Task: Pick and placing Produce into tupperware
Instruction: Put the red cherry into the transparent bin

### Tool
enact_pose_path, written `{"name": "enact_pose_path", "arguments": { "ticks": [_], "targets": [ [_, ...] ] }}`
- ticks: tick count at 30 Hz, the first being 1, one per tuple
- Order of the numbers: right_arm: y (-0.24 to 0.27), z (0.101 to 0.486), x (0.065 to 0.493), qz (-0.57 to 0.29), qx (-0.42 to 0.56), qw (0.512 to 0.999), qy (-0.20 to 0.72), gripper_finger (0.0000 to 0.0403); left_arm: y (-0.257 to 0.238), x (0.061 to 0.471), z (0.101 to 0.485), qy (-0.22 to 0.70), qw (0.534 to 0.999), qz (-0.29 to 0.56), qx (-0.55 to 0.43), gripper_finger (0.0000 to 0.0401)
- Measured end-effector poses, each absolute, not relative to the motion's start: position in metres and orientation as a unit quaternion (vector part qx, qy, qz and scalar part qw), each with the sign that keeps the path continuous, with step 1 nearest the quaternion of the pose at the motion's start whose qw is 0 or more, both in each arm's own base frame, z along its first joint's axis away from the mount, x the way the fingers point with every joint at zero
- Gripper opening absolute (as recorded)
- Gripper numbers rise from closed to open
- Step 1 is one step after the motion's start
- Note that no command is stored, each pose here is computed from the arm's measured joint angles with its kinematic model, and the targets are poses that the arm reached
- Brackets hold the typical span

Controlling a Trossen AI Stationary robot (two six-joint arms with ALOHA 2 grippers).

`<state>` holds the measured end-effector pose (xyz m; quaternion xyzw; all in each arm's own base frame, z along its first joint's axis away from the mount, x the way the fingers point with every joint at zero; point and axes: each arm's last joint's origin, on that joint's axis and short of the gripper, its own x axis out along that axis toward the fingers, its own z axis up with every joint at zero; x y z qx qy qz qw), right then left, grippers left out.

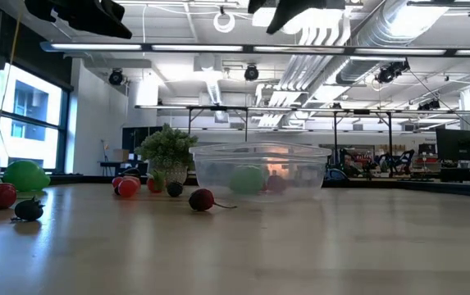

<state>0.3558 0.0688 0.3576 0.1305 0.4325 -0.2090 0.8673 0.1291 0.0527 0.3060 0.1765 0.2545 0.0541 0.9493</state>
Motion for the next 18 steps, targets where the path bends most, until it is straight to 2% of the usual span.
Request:
{"name": "enact_pose_path", "arguments": {
  "ticks": [4,8,10,13,18],
  "targets": [
    [0.110,0.356,0.361,-0.136,0.105,0.897,0.407,0.0270,0.053,0.129,0.306,0.254,0.949,0.054,0.176,0.0001],
    [0.138,0.345,0.369,-0.046,-0.034,0.913,0.403,0.0270,0.053,0.129,0.306,0.254,0.949,0.054,0.177,0.0001],
    [0.148,0.338,0.380,-0.025,-0.067,0.920,0.385,0.0270,0.053,0.129,0.306,0.255,0.949,0.054,0.176,0.0001],
    [0.156,0.319,0.397,-0.006,-0.080,0.922,0.379,0.0270,0.053,0.129,0.306,0.255,0.949,0.054,0.176,0.0001],
    [0.149,0.280,0.421,0.035,-0.061,0.901,0.427,0.0263,0.053,0.129,0.306,0.254,0.949,0.054,0.177,0.0001]
  ]
}}
